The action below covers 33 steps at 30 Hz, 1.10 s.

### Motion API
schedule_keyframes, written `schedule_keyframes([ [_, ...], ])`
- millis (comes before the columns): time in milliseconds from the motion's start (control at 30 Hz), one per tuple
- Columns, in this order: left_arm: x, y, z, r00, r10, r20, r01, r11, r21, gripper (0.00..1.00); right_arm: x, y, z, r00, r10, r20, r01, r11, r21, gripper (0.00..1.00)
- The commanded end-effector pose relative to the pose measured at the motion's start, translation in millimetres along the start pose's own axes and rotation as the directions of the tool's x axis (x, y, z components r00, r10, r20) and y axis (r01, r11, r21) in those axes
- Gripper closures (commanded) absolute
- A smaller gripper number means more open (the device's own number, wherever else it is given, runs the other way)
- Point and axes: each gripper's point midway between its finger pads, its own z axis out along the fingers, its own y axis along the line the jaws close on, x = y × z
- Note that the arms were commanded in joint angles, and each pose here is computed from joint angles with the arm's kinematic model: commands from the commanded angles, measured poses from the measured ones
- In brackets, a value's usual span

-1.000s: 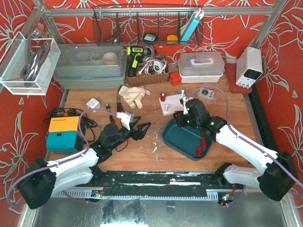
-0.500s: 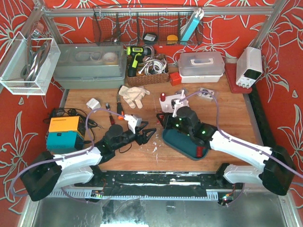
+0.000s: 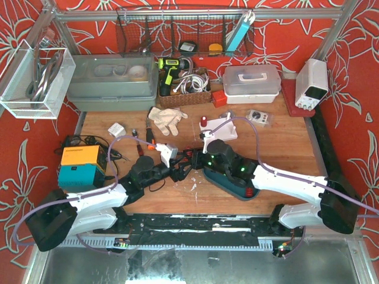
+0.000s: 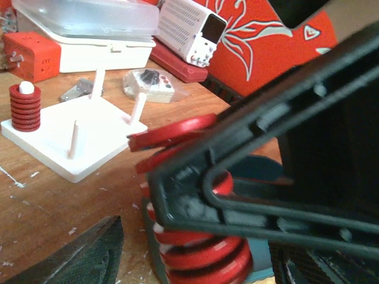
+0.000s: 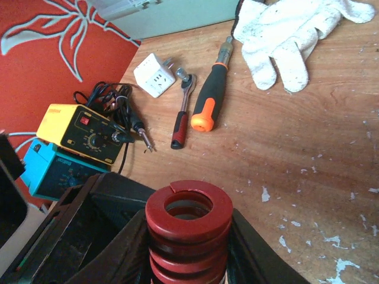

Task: Install the large spring

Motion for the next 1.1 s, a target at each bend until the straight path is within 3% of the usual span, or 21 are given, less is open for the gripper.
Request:
schedule_keyframes([
  [0,-15,0,3,0.999,0.007,0.040,-0.006,1.000,-0.019,0.33,-16,25,-3,0.998,0.008,0.061,-0.004,0.998,-0.060,1.00],
  [133,-15,-2,3,0.999,0.013,0.041,-0.012,1.000,-0.006,0.42,-6,27,-6,0.999,0.003,0.036,0.000,0.997,-0.075,1.00],
  [433,-14,-22,-1,0.990,0.116,0.085,-0.125,0.986,0.106,0.99,15,26,-16,0.984,-0.154,-0.091,0.147,0.986,-0.075,0.99],
  [600,-3,-29,0,0.956,0.278,0.097,-0.287,0.952,0.102,1.00,32,19,-23,0.947,-0.244,-0.207,0.233,0.969,-0.078,0.84],
  [767,1,-37,-7,0.922,0.362,0.137,-0.378,0.918,0.116,1.00,27,13,-39,0.936,-0.275,-0.221,0.267,0.961,-0.067,0.57],
  [967,3,-43,-11,0.904,0.396,0.160,-0.417,0.900,0.128,1.00,26,8,-43,0.934,-0.267,-0.238,0.254,0.964,-0.083,0.41],
  [1067,3,-42,-13,0.901,0.400,0.169,-0.422,0.898,0.124,1.00,28,11,-42,0.934,-0.260,-0.243,0.240,0.965,-0.110,0.38],
])
